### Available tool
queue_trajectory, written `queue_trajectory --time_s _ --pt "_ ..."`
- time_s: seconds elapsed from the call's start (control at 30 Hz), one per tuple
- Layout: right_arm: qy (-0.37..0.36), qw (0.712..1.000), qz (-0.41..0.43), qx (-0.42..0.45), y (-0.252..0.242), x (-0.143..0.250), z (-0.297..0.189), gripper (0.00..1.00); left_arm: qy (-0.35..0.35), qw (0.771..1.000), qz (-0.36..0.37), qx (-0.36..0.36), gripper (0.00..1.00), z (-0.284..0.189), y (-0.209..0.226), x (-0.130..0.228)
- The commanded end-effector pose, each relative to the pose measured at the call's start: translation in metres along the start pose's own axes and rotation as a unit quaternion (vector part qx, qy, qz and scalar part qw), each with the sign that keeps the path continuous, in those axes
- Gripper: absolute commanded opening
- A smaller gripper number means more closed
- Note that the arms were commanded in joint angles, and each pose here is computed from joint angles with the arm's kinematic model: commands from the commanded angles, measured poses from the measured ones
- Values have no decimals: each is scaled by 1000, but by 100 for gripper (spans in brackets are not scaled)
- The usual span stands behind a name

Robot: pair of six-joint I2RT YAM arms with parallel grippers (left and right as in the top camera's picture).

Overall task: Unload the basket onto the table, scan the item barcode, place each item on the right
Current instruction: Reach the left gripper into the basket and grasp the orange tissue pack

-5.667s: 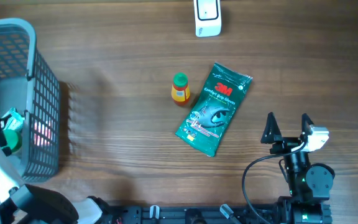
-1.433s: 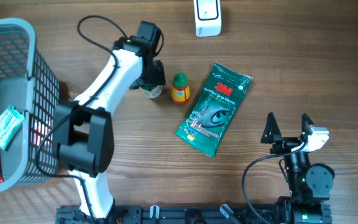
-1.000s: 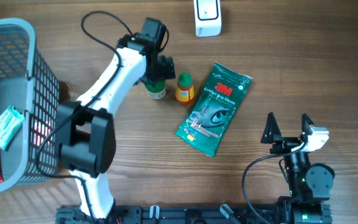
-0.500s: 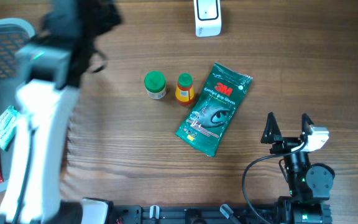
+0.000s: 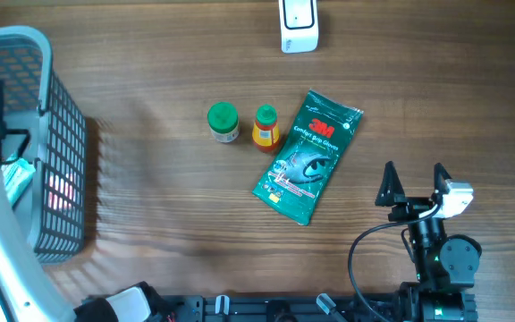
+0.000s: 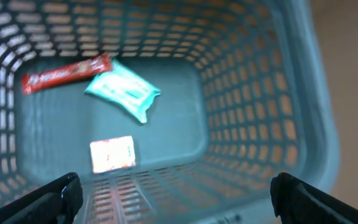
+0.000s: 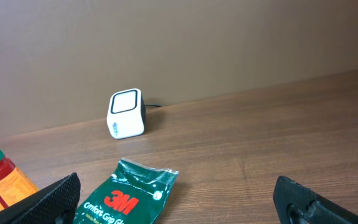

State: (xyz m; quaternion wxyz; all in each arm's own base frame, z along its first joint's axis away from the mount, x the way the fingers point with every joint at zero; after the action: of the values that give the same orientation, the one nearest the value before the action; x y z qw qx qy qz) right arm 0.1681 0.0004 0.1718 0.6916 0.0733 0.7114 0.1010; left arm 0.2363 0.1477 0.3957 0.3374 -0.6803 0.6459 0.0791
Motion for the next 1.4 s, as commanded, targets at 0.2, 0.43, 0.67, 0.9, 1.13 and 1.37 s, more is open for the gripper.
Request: queue_trajectory --time_s 0.2,0.43,0.67,0.9,1.13,1.37 --pt "-2 1000 -1 5 -1 0 0 100 134 984 -99 -58 100 82 54 -8" --pt "-2 1000 -1 5 -1 0 0 100 175 976 -69 -106 96 135 84 19" --pt "-2 1000 -1 5 -1 0 0 100 219 968 -52 -113 90 183 99 51" --pt "-2 1000 0 5 -1 0 0 100 263 954 -20 -139 80 214 108 70" --pt "-2 1000 -1 5 -1 0 0 100 305 941 1 -145 74 231 111 83" --pt "-2 1000 0 5 -1 0 0 100 326 933 0 -153 72 241 121 99"
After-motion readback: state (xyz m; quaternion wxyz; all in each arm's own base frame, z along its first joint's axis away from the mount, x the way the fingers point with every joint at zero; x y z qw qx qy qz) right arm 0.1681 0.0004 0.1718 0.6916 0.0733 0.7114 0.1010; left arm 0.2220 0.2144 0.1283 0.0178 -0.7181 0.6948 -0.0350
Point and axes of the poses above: each gripper's point midway between its finger pads, its own z axis out along the fingers, its own y axis along the line the jaws close on, x = y × z, the point moved 8 cm from there along -z, back along the fingers, and after that the axes turned 2 degrees about z, right-handed, at the moved point
